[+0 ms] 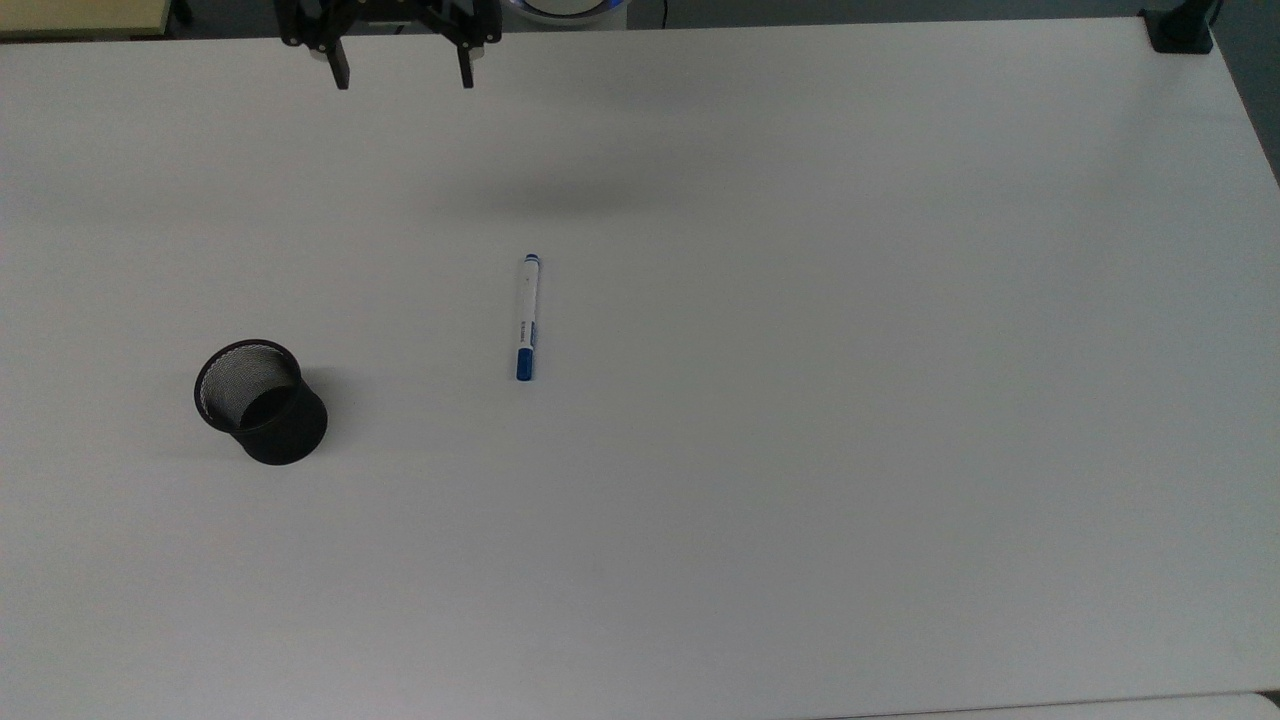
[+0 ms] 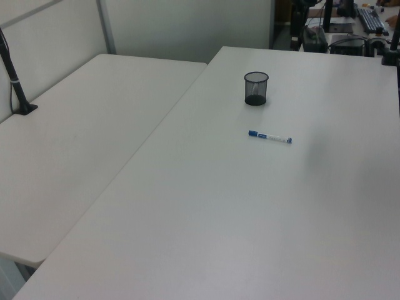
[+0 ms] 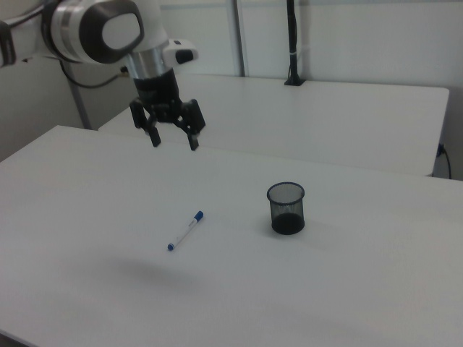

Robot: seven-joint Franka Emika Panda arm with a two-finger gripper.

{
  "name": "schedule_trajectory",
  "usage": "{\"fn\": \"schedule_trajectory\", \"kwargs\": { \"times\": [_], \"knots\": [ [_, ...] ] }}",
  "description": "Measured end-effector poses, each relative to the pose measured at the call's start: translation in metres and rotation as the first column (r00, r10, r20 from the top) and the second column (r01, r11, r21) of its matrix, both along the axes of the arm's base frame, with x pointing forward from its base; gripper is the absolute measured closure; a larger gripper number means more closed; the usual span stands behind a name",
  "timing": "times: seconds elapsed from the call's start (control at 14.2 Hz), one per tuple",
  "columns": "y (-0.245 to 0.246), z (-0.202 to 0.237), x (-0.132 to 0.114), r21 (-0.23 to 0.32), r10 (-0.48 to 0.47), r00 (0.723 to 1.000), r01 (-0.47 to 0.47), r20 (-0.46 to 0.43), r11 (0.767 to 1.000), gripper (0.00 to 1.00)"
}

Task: Insert the marker

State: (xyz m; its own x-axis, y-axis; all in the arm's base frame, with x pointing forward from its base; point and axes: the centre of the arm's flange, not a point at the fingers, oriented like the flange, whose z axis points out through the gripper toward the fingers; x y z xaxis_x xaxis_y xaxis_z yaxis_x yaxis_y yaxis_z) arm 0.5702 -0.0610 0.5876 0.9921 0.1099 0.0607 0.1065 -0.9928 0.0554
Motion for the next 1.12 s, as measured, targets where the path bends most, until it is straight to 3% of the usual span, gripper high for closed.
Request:
{"fn": "schedule_trajectory", "kwargs": {
  "times": [0.07,0.28,1.12],
  "knots": [
    [-0.004,-0.017,0.005,-0.039,0.035,0.999,-0.036,-0.038,0.999,0.0],
    [-0.003,-0.064,0.025,-0.065,0.056,0.995,-0.062,-0.084,0.996,0.0],
    [0.065,-0.231,0.08,-0.041,-0.097,0.995,0.099,0.029,0.994,0.02]
  ]
}}
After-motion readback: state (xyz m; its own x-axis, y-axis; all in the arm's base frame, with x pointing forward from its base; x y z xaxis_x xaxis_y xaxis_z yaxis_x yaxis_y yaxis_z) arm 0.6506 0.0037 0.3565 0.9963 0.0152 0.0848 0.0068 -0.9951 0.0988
